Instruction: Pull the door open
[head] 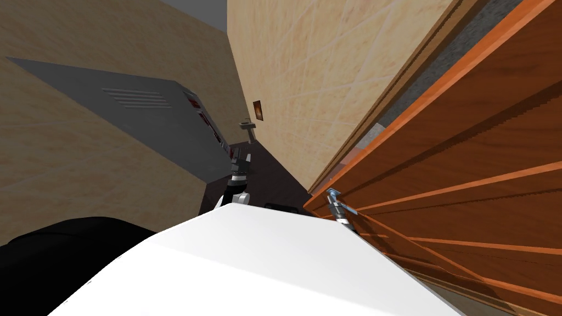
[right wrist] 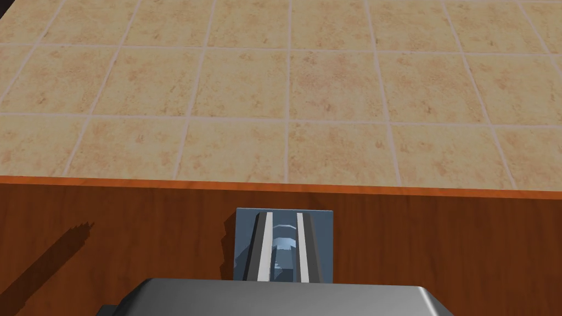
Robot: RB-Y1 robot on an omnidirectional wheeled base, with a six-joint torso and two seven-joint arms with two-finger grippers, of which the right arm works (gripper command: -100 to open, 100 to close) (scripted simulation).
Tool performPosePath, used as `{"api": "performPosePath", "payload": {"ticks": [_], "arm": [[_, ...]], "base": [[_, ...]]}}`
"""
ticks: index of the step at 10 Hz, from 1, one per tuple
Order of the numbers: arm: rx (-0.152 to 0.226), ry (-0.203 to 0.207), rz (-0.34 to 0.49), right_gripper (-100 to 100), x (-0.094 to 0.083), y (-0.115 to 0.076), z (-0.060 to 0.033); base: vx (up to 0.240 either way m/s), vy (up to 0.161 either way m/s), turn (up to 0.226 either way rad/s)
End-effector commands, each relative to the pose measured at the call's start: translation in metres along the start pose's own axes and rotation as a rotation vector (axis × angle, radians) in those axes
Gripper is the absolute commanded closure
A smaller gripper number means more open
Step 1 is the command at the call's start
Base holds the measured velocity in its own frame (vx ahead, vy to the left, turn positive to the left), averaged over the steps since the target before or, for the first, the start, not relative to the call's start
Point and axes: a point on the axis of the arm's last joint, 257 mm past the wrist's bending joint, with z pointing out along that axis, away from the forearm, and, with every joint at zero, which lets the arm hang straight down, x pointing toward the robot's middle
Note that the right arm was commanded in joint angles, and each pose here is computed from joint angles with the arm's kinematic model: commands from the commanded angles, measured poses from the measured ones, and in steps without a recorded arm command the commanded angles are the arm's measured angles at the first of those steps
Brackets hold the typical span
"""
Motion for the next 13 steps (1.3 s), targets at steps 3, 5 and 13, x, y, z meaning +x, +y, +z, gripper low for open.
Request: {"api": "performPosePath", "payload": {"ticks": [3,5,13], "arm": [[-0.006,-0.011,0.009,100,0.005,0.000,0.0080],[-0.004,-0.023,0.011,100,0.004,0.000,0.0108],[0.006,-0.031,0.030,100,0.015,-0.004,0.0161]], "base": [[-0.242,0.024,0.012],[-0.264,0.026,-0.079],[-0.164,0.017,-0.157]]}}
